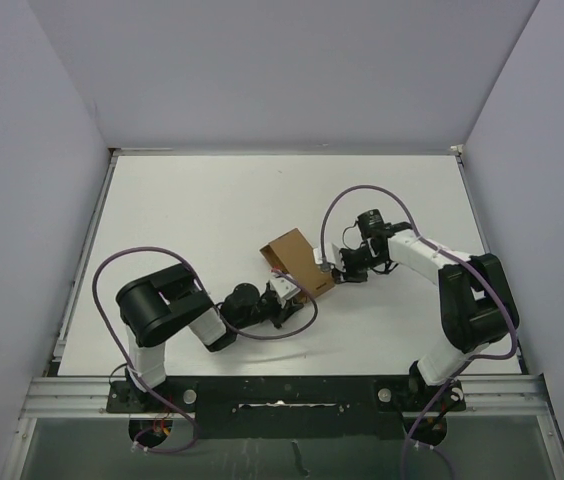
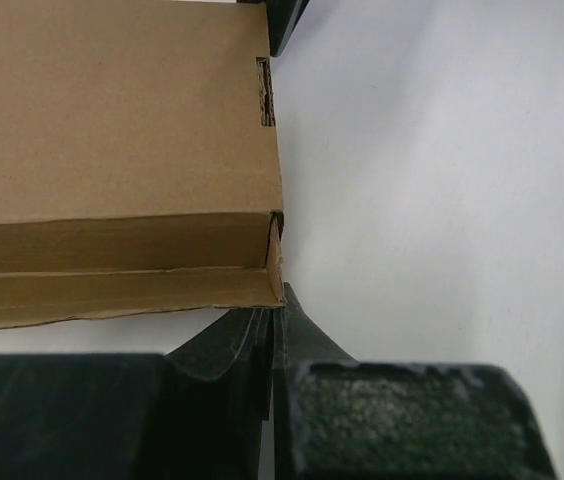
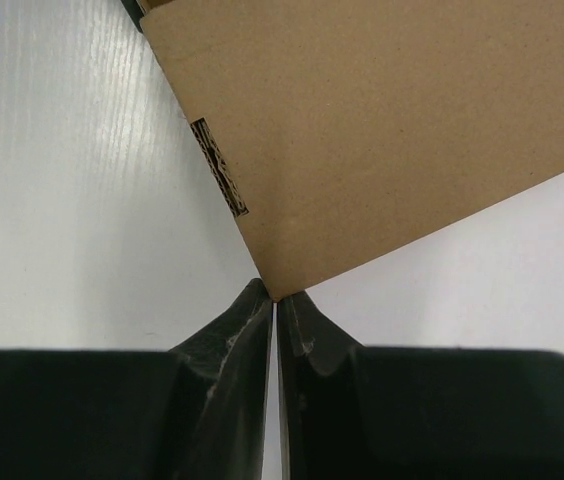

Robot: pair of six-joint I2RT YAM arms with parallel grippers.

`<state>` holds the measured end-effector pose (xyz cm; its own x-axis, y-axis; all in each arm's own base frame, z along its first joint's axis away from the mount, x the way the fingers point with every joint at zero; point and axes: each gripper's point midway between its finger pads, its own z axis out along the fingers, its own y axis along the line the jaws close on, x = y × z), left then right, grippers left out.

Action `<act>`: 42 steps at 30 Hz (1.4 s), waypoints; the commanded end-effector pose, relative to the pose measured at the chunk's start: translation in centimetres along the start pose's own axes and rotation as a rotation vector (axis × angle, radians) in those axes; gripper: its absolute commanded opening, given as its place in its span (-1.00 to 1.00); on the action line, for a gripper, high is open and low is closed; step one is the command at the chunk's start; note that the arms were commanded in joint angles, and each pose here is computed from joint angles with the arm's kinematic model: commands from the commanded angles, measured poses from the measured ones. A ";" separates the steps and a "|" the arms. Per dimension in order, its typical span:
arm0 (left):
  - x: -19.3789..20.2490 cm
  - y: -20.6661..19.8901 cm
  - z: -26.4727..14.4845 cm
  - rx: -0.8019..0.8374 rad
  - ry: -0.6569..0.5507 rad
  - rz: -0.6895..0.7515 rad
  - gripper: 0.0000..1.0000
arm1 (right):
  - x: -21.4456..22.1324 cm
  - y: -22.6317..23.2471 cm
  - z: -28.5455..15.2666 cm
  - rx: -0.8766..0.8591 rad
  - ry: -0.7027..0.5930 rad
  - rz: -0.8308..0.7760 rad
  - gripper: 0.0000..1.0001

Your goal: Fold the paper box

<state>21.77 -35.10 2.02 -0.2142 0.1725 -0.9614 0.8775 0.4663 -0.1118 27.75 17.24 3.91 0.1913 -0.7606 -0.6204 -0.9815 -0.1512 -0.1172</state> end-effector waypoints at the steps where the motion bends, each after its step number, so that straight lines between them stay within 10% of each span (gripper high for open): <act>1: -5.1 -0.7 0.6 0.027 -0.096 -0.005 -1.00 | -2.5 1.1 0.3 -0.031 -0.067 -0.040 -0.84; 42: -11.6 -0.9 2.1 0.277 0.023 -0.413 -1.00 | -6.9 3.7 2.9 -0.087 -0.154 -0.124 -0.81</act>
<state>20.04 -35.31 3.55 -0.7339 0.2187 -0.6431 0.6687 0.3985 -0.6277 27.47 19.85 3.86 0.2933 -0.7618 -0.5776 -0.9553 -0.2098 -0.2083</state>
